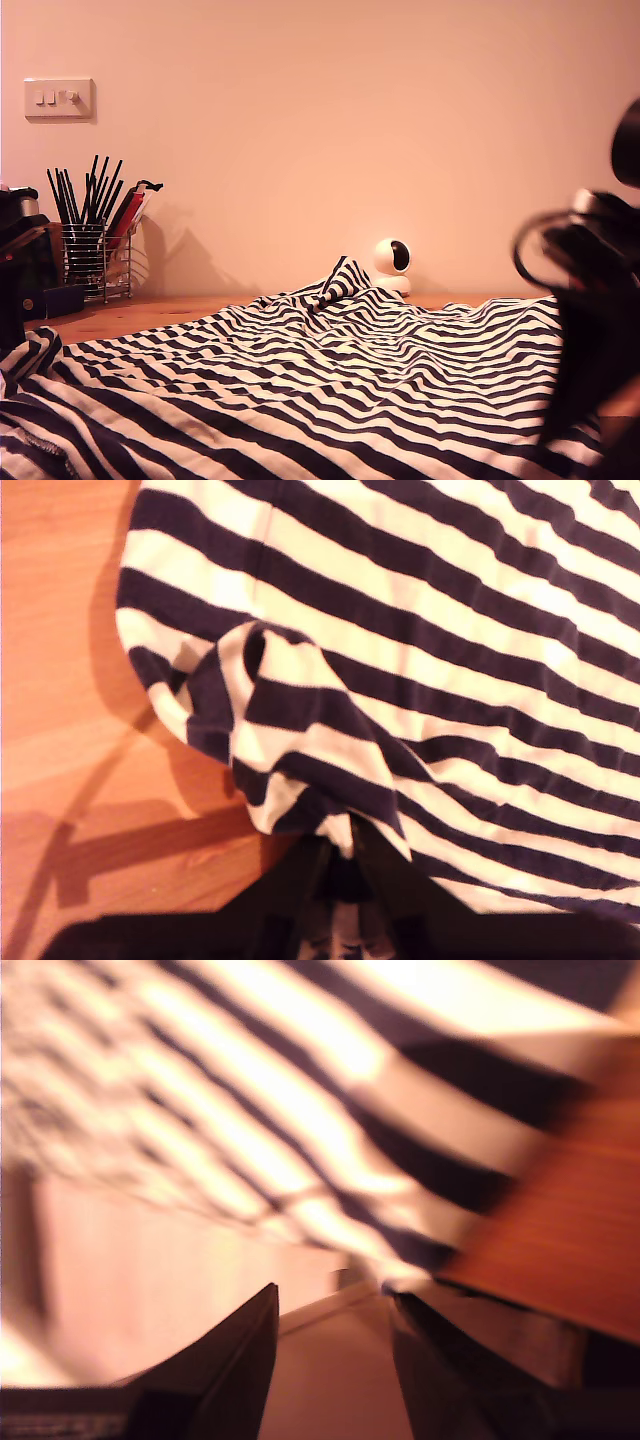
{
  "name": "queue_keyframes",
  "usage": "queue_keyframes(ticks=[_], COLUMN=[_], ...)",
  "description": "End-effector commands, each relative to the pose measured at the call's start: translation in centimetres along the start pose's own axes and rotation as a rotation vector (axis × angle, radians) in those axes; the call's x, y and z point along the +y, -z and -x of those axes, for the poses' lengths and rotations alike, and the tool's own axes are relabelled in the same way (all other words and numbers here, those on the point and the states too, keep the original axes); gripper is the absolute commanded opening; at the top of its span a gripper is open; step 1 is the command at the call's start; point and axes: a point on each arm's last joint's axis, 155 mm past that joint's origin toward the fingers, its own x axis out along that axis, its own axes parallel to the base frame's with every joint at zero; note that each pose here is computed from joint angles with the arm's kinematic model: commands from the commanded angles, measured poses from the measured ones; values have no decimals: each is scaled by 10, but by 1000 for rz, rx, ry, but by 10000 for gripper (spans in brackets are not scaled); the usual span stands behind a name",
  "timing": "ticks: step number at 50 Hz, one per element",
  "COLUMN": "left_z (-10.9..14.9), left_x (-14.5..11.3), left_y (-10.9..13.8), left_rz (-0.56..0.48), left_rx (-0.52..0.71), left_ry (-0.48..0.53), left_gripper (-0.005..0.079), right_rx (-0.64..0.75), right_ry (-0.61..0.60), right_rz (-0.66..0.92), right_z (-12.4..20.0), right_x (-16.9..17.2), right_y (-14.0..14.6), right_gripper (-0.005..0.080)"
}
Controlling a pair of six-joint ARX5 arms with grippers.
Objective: Fold the t-shirt in front of you. After folding it, place it to the right side.
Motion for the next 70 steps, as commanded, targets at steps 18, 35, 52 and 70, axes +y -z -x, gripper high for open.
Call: queue_keyframes(ticks=[18,35,52,70], left_z=[-7,-7,-7,-7], left_x=[2,2,2,-1], left_y=[2,2,2,11], left_rz=[12,13,13,31], left_rx=[20,21,22,54], left_ry=[10,10,10,18], left_gripper=[-19,-19,-19,-19], right_rx=[-226,-269,-155,-155], right_ry=[88,159,363,437], right_rz=[236,257,261,302], right_z=[51,39,12,10], right_x=[23,-1,-72,-109], right_y=[-111,-191,-224,-258], right_gripper=[33,-11,-10,-11])
